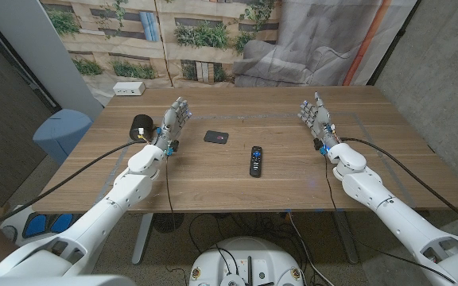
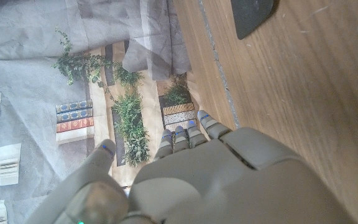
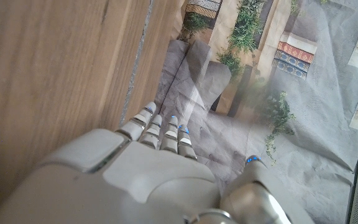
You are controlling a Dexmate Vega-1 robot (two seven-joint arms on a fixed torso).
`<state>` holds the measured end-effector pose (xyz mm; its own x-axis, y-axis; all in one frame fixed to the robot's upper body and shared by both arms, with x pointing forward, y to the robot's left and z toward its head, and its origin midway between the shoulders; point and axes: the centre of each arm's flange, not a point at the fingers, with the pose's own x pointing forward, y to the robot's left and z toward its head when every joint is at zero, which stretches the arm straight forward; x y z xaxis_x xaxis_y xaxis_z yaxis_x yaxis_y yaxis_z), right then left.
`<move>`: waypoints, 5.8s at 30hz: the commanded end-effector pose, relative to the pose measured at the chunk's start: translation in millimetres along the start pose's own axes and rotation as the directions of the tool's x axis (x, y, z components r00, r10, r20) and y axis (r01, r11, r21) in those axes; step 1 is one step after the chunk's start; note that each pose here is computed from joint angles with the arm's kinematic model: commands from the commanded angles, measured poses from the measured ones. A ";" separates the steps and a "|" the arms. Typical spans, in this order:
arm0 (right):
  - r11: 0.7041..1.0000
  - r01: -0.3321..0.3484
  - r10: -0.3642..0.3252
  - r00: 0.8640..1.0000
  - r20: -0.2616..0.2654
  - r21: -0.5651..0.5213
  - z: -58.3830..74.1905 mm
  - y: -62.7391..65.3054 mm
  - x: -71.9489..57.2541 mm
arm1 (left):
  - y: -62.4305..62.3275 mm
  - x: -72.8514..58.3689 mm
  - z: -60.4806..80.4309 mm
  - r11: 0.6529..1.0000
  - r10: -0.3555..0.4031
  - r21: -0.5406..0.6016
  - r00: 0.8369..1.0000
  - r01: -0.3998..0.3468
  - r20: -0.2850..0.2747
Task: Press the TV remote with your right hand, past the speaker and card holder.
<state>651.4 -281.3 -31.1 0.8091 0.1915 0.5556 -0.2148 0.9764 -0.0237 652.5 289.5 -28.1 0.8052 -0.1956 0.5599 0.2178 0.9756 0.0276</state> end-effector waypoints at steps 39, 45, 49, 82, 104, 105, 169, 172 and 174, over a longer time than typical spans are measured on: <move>0.850 -0.089 0.109 0.994 0.009 -0.518 34.7 38.5 -40.1 | 3.6 -31.0 20.7 0.995 0.064 0.083 0.998 -0.061 -0.031; 0.772 -0.110 0.138 0.990 -0.005 -0.626 43.9 48.2 -45.7 | -2.0 -27.3 18.9 0.996 0.060 0.073 0.998 -0.058 -0.024; 0.705 -0.122 0.153 0.988 -0.018 -0.698 50.4 56.5 -47.9 | -3.3 -27.2 18.2 0.995 0.068 0.070 0.997 -0.067 -0.020; 0.096 -0.228 0.196 0.959 -0.206 -0.969 50.2 123.9 -67.0 | 7.7 -41.6 12.6 0.994 0.095 0.059 0.995 -0.095 -0.002; -0.053 -0.239 0.159 0.956 -0.245 -0.970 19.8 141.2 -84.7 | 11.3 -42.0 9.4 0.994 0.093 0.055 0.996 -0.092 -0.012; -0.061 -0.238 0.157 0.957 -0.245 -0.969 18.6 142.0 -85.4 | 11.4 -41.8 9.2 0.994 0.094 0.055 0.995 -0.093 -0.013; -0.069 -0.407 0.171 0.895 -0.413 -0.911 -28.0 147.3 -92.2 | 17.1 -30.3 -3.1 0.995 0.088 0.040 0.995 -0.086 -0.050; -0.068 -0.413 0.169 0.892 -0.419 -0.908 -29.2 146.5 -92.7 | 16.9 -29.5 -3.4 0.995 0.088 0.039 0.995 -0.087 -0.048; -0.067 -0.420 0.168 0.889 -0.425 -0.905 -30.8 146.0 -93.0 | 16.9 -29.0 -3.5 0.995 0.088 0.040 0.995 -0.087 -0.049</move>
<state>559.8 -149.9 -108.3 0.9092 0.3859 0.1561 0.1908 -0.0532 -0.9802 631.9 313.3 -47.5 0.8482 -0.1105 0.5181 0.1215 0.9925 0.0129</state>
